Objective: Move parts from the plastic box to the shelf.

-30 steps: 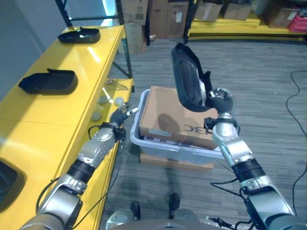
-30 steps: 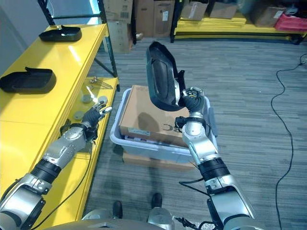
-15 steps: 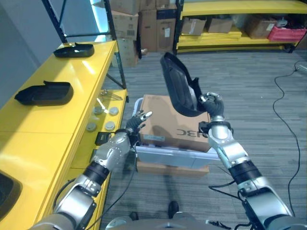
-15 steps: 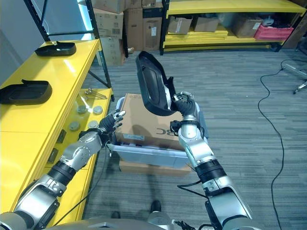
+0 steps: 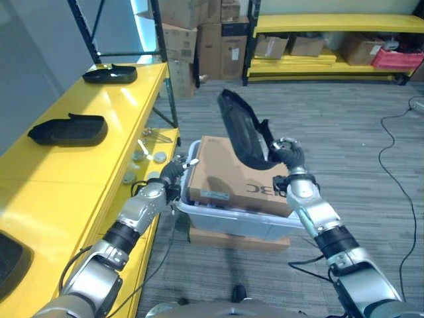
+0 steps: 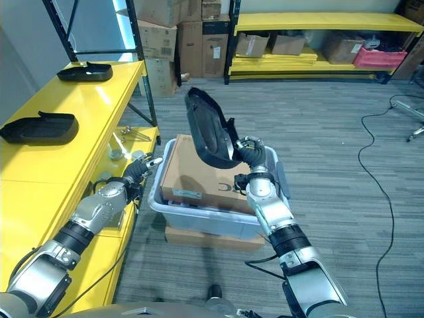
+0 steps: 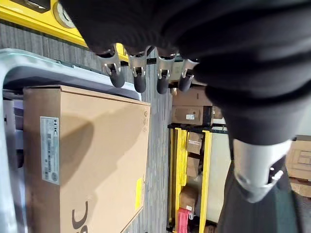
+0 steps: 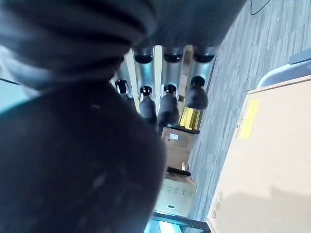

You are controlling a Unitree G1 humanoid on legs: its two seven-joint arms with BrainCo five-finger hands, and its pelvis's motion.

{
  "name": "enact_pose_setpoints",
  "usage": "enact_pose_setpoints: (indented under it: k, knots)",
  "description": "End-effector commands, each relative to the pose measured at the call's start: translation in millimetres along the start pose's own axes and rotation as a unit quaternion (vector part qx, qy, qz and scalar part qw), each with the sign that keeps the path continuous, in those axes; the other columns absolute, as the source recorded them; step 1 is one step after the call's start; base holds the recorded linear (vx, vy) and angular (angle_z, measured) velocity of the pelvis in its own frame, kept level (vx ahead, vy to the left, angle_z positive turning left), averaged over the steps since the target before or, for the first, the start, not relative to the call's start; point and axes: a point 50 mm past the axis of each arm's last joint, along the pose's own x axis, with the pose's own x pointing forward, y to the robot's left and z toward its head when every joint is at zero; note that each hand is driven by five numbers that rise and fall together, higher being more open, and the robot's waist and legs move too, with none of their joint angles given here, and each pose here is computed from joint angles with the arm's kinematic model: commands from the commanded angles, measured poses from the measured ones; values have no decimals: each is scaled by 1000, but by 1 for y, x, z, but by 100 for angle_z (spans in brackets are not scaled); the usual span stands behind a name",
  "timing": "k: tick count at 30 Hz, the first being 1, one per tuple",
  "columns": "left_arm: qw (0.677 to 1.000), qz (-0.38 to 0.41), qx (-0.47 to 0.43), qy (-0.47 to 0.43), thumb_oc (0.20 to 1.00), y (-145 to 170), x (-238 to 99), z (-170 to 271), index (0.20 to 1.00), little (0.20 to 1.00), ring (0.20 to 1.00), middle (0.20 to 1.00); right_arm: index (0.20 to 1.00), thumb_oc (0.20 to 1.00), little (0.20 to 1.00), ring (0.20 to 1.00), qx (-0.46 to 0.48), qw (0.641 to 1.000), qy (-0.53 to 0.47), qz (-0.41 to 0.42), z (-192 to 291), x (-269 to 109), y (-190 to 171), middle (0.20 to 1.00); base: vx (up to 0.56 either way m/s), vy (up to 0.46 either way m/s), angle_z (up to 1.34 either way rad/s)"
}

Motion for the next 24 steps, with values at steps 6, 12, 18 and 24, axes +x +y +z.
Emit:
enact_pose_setpoints:
  k: [6,12,18,24]
  knots:
    - [997,-51,34,-51,1000,-19,6,31,1000,1000,1000,1000,200,200,200,200,12,999,-48,3,10,1,6,200,0,0,0]
    - [998,-57,28,-16,1000,-11,6,17,1000,1000,1000,1000,200,200,200,200,14,998,-55,-12,13,3,-5,200,0,0,0]
    - [994,-105,17,8,1000,-28,6,6,1000,1000,1000,1000,200,200,200,200,13,998,-55,-1,15,4,-2,200,0,0,0]
    - [983,-181,-5,11,1000,-59,1,3,1000,1000,1000,1000,200,200,200,200,9,998,-58,20,17,3,9,200,0,0,0]
